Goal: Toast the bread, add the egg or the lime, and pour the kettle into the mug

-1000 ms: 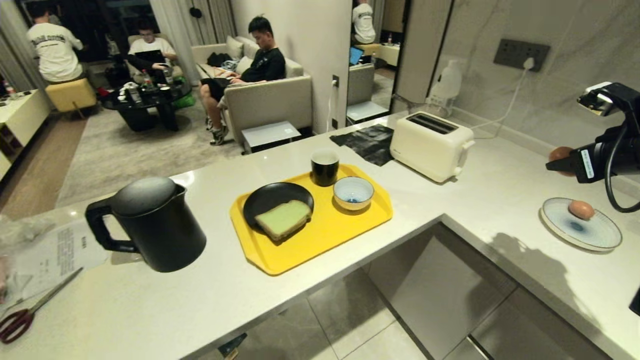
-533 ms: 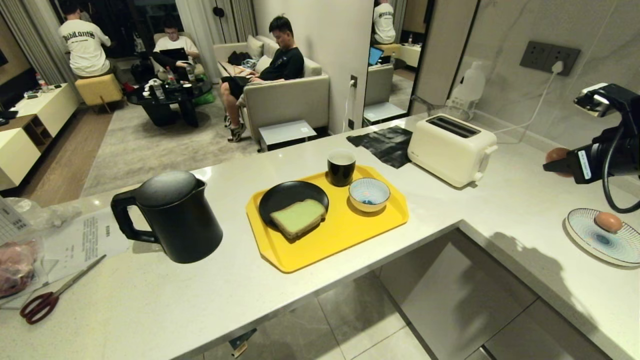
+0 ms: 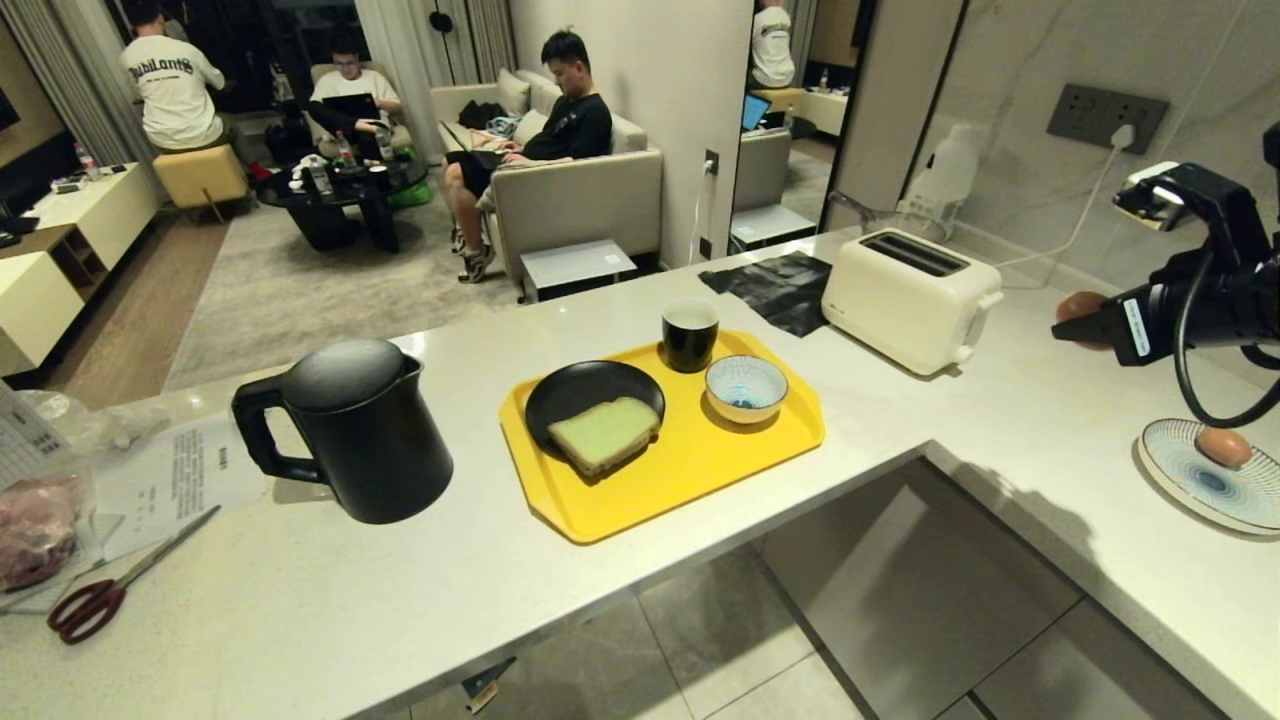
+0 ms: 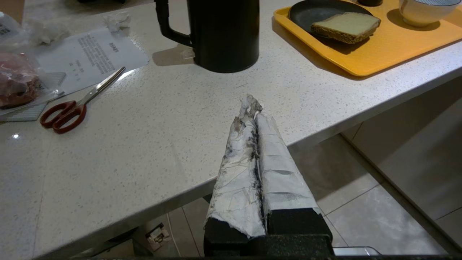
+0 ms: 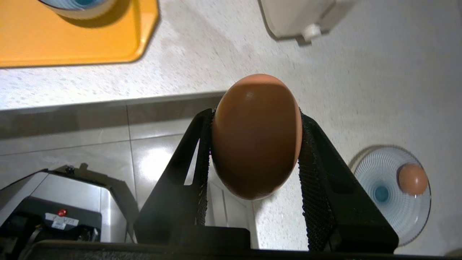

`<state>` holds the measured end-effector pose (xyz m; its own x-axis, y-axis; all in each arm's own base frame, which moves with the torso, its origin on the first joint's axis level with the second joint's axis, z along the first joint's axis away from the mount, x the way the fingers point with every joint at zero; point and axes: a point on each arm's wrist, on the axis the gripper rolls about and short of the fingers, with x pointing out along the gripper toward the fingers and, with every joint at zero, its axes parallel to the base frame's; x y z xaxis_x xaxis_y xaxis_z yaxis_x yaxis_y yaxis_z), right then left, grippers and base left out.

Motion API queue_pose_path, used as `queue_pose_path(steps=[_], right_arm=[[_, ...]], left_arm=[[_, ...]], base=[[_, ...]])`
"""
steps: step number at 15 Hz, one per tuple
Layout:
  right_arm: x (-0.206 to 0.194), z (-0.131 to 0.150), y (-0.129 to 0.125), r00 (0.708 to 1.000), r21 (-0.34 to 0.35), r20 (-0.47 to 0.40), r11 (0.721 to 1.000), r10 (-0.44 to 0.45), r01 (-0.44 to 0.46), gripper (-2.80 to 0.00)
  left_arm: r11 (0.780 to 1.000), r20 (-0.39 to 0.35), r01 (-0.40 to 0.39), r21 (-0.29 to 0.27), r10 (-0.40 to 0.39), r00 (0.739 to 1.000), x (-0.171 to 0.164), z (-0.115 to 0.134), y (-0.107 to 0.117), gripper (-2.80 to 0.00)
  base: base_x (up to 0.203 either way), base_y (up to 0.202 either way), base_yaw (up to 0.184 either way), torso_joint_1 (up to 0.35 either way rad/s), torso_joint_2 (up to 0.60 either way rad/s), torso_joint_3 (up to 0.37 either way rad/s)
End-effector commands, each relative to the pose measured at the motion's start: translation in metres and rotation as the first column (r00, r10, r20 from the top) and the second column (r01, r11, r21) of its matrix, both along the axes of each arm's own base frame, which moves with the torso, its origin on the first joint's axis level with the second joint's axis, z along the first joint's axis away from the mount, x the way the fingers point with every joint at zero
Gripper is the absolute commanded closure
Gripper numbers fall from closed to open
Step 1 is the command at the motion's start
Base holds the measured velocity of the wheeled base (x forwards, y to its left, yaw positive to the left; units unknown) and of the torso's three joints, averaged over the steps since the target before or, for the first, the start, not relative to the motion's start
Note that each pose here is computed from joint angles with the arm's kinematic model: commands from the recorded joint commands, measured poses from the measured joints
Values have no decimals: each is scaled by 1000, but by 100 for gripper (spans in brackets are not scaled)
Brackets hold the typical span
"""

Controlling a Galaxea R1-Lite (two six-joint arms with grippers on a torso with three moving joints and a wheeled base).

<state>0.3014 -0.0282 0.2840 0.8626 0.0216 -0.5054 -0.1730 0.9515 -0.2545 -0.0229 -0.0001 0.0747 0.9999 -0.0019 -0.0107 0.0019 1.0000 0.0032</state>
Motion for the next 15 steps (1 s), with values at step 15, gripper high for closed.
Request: queue_pose_path(steps=[15], right_arm=[[19, -20, 25, 980, -82, 53, 979, 192, -187, 0]], left_arm=[[1000, 3, 0, 0, 0, 1000, 0, 0, 0, 0]], base=[[0, 0, 0, 0, 0, 0]])
